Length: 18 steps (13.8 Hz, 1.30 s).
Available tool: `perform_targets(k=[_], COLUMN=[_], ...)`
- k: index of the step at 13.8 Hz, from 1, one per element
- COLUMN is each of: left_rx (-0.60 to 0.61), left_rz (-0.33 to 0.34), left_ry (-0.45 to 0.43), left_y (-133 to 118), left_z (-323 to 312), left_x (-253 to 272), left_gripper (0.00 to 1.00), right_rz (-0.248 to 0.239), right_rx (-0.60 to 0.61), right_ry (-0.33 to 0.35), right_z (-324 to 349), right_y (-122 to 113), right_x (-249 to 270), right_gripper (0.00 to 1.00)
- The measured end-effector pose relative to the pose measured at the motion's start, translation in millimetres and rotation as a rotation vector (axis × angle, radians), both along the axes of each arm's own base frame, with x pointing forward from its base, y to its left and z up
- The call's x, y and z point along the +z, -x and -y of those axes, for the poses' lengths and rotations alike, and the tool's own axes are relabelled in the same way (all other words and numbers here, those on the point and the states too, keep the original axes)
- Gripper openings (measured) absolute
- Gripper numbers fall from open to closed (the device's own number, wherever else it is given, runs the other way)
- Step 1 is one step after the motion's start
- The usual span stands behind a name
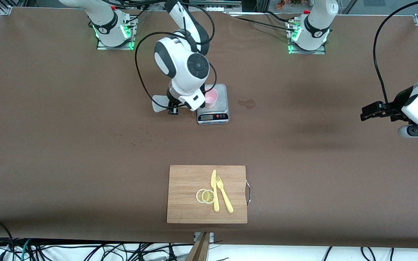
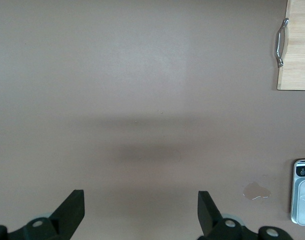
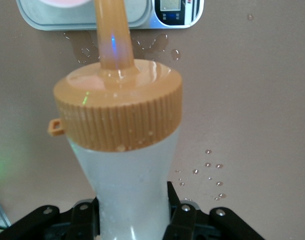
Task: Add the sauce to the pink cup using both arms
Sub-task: 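Tilt the bottle with the right gripper and squeeze sauce into the cup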
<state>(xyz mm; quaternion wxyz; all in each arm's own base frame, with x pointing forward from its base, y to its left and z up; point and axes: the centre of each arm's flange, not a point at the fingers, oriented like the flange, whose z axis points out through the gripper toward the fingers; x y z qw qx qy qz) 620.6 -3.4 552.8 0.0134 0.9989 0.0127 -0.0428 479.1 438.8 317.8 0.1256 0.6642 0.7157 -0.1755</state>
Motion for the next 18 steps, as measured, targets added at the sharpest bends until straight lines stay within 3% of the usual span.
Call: perform_targets(k=[6, 18], left_rx=[0.000, 0.000], left_rz=[0.000, 0.000], left_ry=[0.000, 0.000], left_y=[0.0, 0.0], left_z=[0.0, -0.3], left_x=[0.0, 0.0], left_gripper=[1.00, 1.00], right_rz=[0.034, 0.091], right_rx=[0.056, 0.083], right_ry=[0.090, 0.182], right_z=[-20.7, -36.6], right_y=[25.6, 37.9], right_x=[-6.2, -25.4], right_gripper=[0.44, 0.38])
